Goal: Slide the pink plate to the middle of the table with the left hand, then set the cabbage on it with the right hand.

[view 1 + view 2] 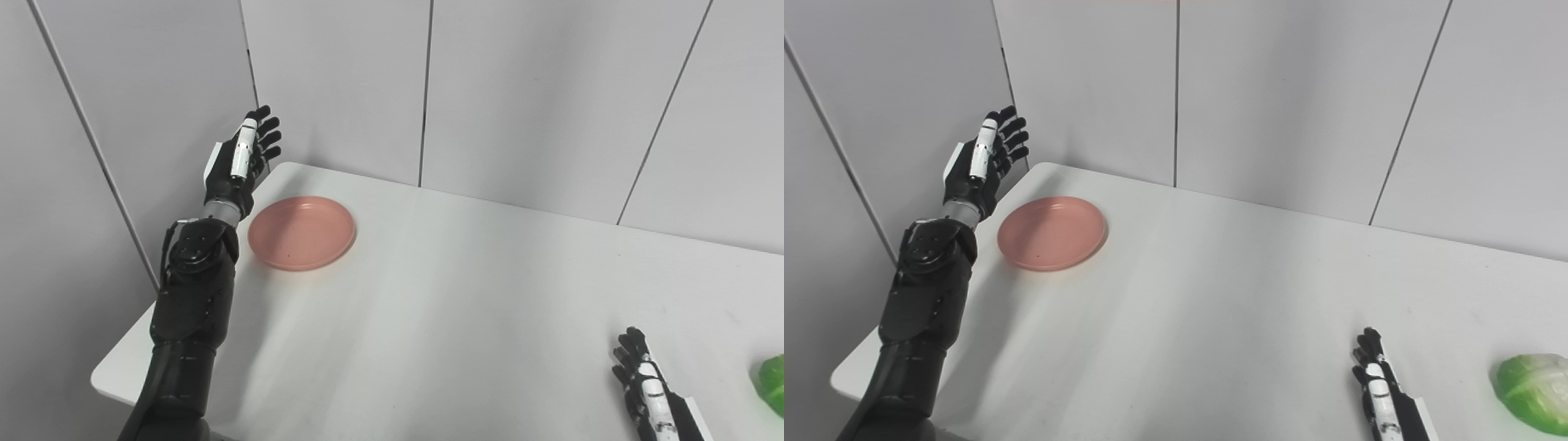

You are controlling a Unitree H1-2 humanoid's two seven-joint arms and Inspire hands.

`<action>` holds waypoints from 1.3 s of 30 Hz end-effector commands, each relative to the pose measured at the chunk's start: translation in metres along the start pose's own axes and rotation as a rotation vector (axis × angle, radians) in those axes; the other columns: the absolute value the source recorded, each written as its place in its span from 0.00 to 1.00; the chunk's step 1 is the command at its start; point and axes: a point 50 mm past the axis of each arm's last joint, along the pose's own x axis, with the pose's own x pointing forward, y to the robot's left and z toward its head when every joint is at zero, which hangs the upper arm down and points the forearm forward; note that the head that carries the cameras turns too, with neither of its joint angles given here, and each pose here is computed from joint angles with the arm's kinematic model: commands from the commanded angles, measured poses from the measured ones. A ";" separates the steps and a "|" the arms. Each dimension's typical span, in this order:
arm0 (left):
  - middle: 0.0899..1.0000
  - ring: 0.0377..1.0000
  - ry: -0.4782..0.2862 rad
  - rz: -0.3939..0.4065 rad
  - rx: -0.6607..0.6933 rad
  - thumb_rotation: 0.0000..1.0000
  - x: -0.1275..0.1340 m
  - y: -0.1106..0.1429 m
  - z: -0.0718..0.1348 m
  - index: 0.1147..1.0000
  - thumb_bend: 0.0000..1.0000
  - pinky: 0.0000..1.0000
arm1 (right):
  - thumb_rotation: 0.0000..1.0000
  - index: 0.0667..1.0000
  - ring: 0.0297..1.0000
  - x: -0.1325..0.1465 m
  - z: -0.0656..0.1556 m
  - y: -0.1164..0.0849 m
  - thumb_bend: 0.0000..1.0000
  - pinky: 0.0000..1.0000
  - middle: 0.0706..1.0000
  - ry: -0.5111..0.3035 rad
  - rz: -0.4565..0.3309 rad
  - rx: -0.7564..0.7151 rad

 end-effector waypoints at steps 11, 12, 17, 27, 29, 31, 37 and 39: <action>0.91 0.91 -0.075 0.059 -0.025 1.00 0.020 0.032 0.025 0.88 0.39 0.91 | 1.00 1.00 1.00 -0.003 -0.005 -0.004 0.07 1.00 1.00 0.021 -0.006 0.006; 0.91 0.91 -0.071 0.065 -0.022 1.00 0.020 0.035 0.023 0.88 0.40 0.91 | 1.00 1.00 1.00 -0.003 -0.005 -0.003 0.07 1.00 1.00 0.023 -0.008 0.005; 0.90 0.91 -0.049 0.089 -0.023 1.00 0.021 0.043 0.014 0.87 0.39 0.91 | 1.00 1.00 1.00 -0.003 -0.004 -0.003 0.07 1.00 1.00 0.026 -0.007 0.005; 0.91 0.91 0.002 0.128 -0.019 1.00 0.023 0.052 -0.003 0.88 0.39 0.91 | 1.00 1.00 1.00 -0.004 -0.003 -0.003 0.07 1.00 1.00 0.025 -0.003 0.004; 0.91 0.91 0.014 0.129 -0.025 1.00 0.024 0.054 -0.007 0.89 0.40 0.91 | 1.00 1.00 1.00 -0.004 -0.002 -0.002 0.07 1.00 1.00 0.028 -0.008 0.006; 0.92 0.92 0.025 0.132 -0.039 1.00 0.024 0.055 -0.010 0.89 0.40 0.92 | 1.00 1.00 1.00 -0.004 -0.002 -0.002 0.07 1.00 1.00 0.029 -0.008 0.004; 0.90 0.90 0.045 0.141 -0.006 1.00 0.022 0.056 -0.023 0.88 0.38 0.90 | 1.00 1.00 1.00 -0.004 0.000 -0.002 0.06 1.00 1.00 0.023 -0.008 0.004; 0.90 0.90 0.052 0.139 0.002 1.00 0.021 0.056 -0.025 0.88 0.38 0.90 | 1.00 1.00 1.00 -0.005 0.000 -0.002 0.06 1.00 1.00 0.022 -0.008 0.005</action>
